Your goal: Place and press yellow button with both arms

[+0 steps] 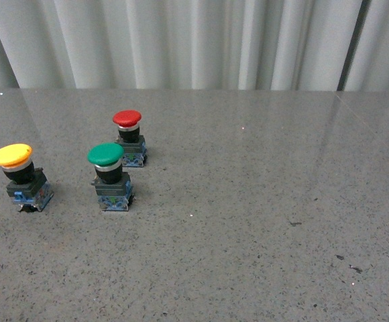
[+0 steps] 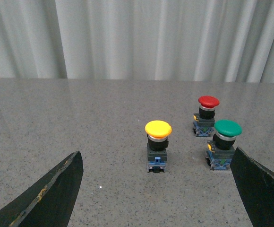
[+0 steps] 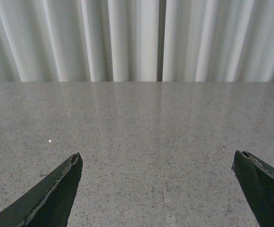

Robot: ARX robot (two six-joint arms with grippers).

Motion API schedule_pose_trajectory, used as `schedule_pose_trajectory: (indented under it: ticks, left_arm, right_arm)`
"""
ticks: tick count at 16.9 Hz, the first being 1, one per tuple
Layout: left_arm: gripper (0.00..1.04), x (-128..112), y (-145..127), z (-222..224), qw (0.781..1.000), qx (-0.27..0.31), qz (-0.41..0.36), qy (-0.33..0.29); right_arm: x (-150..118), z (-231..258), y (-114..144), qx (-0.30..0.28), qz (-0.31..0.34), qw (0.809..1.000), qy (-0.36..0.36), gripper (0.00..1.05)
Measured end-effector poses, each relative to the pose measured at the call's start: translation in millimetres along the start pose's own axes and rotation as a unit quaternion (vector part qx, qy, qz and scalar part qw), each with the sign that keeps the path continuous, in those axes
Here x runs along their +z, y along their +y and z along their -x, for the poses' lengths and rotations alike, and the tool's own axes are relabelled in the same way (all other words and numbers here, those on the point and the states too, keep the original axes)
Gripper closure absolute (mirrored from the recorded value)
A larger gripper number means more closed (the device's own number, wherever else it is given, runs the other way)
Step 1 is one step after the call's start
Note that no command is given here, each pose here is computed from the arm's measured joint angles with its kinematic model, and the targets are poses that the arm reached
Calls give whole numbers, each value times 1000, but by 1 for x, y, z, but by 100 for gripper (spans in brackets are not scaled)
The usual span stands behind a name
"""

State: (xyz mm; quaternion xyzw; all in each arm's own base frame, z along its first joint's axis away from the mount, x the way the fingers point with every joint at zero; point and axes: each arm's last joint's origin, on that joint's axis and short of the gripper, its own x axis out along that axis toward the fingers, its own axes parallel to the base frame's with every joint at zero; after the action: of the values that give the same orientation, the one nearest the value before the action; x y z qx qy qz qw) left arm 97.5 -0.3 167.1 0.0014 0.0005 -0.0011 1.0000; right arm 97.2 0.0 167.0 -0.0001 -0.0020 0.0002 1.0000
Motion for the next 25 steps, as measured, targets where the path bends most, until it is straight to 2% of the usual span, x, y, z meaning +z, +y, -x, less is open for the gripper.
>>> schedule_pose_trajectory:
  ticks: [14,15,16,18,19,22,23,25]
  left_arm:
    - [7,0,0,0,1000,0,0,0]
    - [7,-2,0,1,999,29,8,46]
    - [7,0,-2,-3,987,85,5,136]
    - [7,6,6,-12,981,141,7,134]
    - [7,13,10,-18,981,149,7,121]
    - [7,34,16,-33,987,135,3,90]
    - [7,47,20,-49,990,116,-11,79]
    - [7,63,25,-86,993,64,-22,95]
  right_arm:
    - [0,0,0,0,0,1000,0,7]
    - [0,0,0,0,0,1000,0,7]
    - [0,0,0,-1,0,1000,0,7]
    - [0,0,0,-1,0,1000,0,7]
    - [0,0,0,0,0,1000,0,7]
    - [0,0,0,0,0,1000,0,7]
    - [0,0,0,0,0,1000,0,7]
    - [0,0,0,0,0,1000,0,7]
